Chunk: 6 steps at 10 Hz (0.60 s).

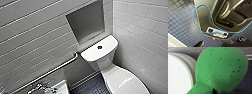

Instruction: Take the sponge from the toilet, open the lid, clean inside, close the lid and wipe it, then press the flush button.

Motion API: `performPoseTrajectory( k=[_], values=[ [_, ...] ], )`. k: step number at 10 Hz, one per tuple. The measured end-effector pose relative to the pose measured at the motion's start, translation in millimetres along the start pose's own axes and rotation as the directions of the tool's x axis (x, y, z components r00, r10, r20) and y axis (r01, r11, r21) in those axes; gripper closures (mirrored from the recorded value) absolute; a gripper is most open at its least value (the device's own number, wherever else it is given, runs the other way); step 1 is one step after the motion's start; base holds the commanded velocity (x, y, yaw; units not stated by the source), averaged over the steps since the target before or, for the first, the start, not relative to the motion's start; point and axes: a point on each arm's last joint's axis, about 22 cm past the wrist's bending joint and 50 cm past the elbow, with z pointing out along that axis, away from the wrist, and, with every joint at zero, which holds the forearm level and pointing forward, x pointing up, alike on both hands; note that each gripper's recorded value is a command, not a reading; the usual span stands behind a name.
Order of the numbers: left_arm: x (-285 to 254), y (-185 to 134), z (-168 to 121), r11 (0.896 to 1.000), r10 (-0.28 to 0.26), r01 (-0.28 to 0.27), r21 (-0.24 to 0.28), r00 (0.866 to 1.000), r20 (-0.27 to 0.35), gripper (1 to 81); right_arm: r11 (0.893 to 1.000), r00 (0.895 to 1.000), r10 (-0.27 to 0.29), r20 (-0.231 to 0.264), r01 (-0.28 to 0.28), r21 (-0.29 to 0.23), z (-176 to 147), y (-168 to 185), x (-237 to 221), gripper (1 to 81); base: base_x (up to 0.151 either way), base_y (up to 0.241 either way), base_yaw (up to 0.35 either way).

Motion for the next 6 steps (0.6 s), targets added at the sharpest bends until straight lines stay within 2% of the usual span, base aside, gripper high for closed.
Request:
performPoseTrajectory(
  k=[1,2,3,4,5,6],
  values=[
    [2.0,3.2,1.2,1.0,0.001,-0.001,-0.002,1.0,-0.007,1.0,0.999,0.999,-0.022,0.042,0.024,-0.037,-14.2,38.3,-28.3,81.1,0.0,0.0,0.0],
    [4.9,9.3,3.0,1.0,0.003,-0.003,-0.01,1.0,-0.01,1.0,0.998,0.996,-0.051,0.072,0.053,-0.024,-23.1,51.1,-52.0,81.1,0.0,0.0,0.0],
    [8.4,12.0,3.5,1.0,0.002,-0.003,-0.013,1.0,-0.013,1.0,0.996,0.99,-0.093,0.107,0.092,0.013,-30.1,55.2,-80.5,81.1,0.0,0.0,0.0],
    [13.5,9.8,2.3,1.0,0.004,-0.005,-0.01,1.0,-0.019,1.0,0.991,0.978,-0.127,0.166,0.12,0.051,-39.0,61.6,-121.4,81.1,0.0,0.0,0.0],
    [19.3,7.8,1.1,1.0,0.007,-0.007,-0.007,1.0,-0.026,1.0,0.98,0.947,-0.189,0.261,0.163,0.116,-54.2,66.8,-175.2,81.1,0.0,0.0,0.0],
    [22.6,8.3,0.9,1.0,0.009,-0.009,-0.007,1.0,-0.03,1.0,0.961,0.903,-0.259,0.342,0.206,0.183,-69.1,72.9,-220.0,81.1,0.0,0.0,0.0]
  ],
)
